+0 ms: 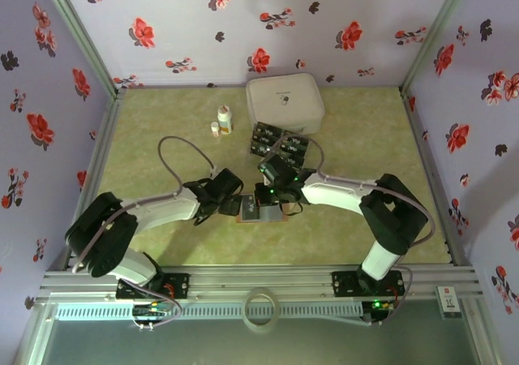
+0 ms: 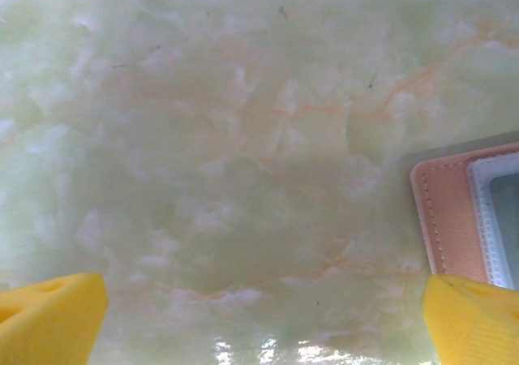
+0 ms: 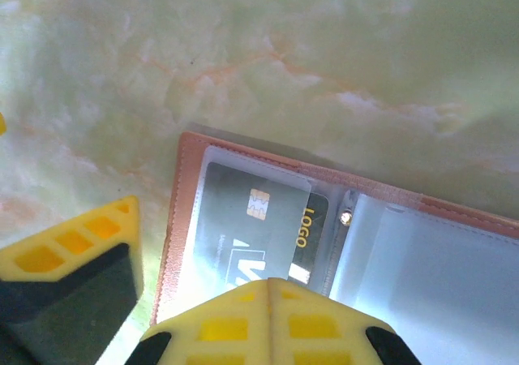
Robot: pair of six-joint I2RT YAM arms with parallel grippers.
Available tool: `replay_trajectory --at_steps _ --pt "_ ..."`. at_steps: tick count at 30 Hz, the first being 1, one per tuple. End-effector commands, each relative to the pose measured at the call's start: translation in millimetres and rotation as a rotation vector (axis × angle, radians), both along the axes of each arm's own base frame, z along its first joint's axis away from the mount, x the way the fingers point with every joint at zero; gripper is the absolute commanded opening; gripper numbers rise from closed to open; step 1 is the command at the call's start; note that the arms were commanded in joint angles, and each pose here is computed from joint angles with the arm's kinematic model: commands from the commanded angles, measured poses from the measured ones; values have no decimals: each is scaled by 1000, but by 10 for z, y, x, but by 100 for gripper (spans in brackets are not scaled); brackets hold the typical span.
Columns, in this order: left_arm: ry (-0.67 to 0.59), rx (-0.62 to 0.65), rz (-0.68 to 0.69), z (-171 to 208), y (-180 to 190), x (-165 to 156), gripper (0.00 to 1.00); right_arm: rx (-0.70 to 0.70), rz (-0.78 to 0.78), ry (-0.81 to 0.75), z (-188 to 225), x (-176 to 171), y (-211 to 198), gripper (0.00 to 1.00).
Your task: Put the credit cards into the card holder
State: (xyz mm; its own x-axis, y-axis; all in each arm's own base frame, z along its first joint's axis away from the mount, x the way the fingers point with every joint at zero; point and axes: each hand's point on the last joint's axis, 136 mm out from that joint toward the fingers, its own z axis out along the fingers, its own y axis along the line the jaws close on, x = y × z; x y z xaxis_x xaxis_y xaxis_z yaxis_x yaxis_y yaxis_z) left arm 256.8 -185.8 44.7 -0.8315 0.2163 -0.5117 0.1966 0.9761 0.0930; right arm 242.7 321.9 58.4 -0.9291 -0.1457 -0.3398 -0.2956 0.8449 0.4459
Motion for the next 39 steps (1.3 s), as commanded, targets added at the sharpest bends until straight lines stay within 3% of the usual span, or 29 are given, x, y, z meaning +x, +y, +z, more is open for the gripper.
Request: replay_trajectory --at_steps 1,22,39 --pt "-4 4 44 53 155 -42 100 -34 -20 1 -73 -59 -106 0" --pt "61 34 17 -200 101 -70 100 10 -22 73 -354 -103 29 0" --pt "71 21 -7 -239 -8 -83 100 33 1 59 -197 -108 125 0"
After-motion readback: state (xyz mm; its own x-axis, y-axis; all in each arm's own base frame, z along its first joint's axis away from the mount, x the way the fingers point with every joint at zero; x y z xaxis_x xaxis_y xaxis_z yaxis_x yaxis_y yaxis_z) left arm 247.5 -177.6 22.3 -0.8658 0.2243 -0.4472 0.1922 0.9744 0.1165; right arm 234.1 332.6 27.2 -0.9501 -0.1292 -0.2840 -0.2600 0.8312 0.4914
